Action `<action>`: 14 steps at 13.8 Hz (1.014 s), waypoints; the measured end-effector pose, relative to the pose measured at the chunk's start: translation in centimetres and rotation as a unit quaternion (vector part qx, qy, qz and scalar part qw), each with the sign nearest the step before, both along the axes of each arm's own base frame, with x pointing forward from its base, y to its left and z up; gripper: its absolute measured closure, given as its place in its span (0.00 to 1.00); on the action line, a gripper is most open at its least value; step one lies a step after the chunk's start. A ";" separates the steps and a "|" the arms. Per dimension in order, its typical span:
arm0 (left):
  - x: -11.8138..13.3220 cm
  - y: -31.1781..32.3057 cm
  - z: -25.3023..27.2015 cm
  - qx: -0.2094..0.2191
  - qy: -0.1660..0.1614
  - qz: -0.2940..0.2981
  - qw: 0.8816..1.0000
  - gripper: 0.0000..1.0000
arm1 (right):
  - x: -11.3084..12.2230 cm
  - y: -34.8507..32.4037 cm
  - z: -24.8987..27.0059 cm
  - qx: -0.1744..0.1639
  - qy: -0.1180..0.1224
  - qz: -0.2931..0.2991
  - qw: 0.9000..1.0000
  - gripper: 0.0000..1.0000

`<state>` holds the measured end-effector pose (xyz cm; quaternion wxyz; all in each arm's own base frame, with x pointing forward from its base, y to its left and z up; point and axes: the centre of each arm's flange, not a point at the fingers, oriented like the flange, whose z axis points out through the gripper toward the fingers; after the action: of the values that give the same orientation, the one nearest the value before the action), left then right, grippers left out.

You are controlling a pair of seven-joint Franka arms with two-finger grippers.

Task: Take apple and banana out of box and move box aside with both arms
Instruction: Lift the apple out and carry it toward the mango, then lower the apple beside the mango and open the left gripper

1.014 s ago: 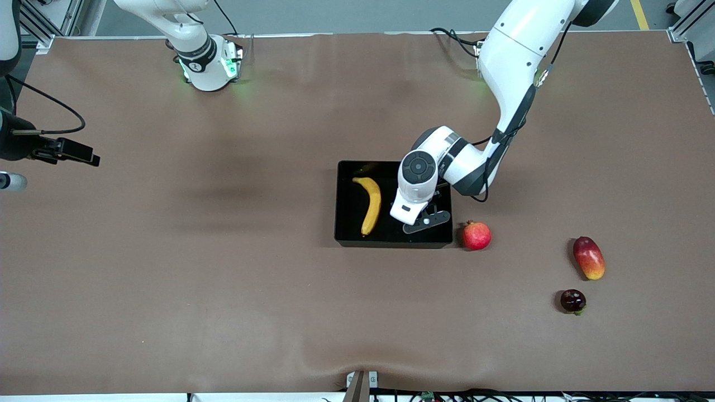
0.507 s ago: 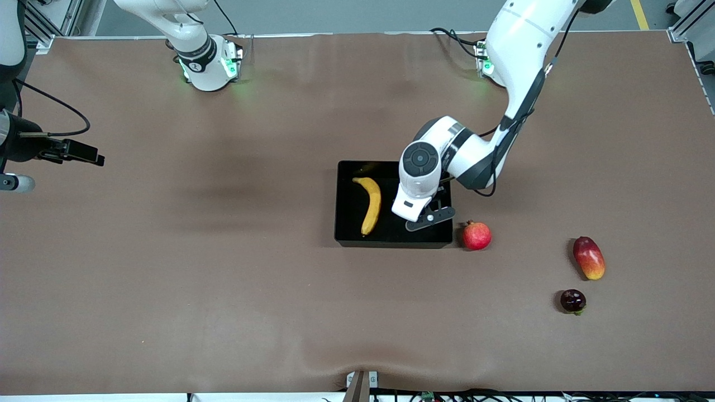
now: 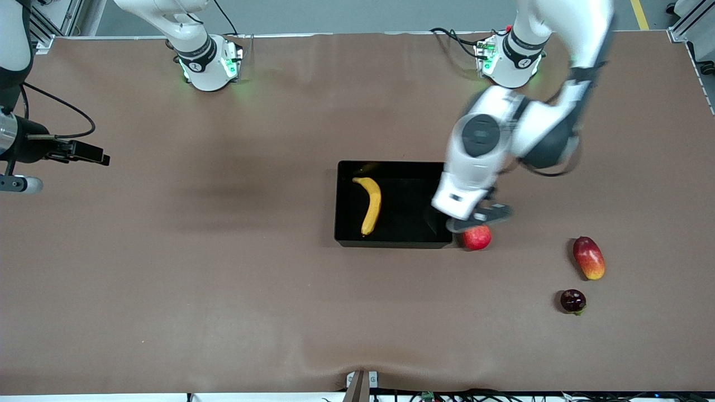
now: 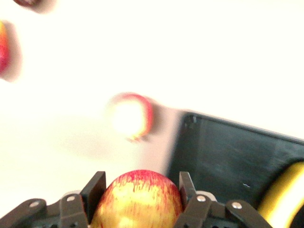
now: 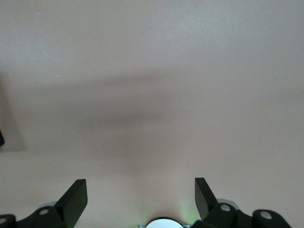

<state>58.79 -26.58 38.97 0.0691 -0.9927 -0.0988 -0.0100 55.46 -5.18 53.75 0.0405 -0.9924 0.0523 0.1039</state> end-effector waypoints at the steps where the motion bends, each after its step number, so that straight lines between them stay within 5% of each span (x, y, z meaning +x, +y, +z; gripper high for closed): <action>1: 1.4 3.6 0.4 0.000 0.004 -0.005 1.000 0.32 | 0.0 0.0 -0.2 0.002 0.002 -0.001 1.000 0.00; 7: 6.3 18.0 -7.6 -0.016 0.020 0.031 0.999 0.32 | -0.1 0.5 -2.1 0.021 0.005 -0.007 1.000 0.00; 10: 7.7 21.3 -14.5 -0.036 0.013 0.040 0.998 0.32 | -0.2 1.0 -2.5 0.022 0.004 -0.003 1.000 0.00; 14: 10.3 21.5 -15.4 -0.047 -0.006 0.044 0.998 0.32 | -0.3 1.2 -2.5 0.022 0.004 -0.004 1.000 0.00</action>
<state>69.09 -5.05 23.55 0.0217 -0.9894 -0.1432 -0.0083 55.15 -4.00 51.28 0.0623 -0.9906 0.0542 0.1086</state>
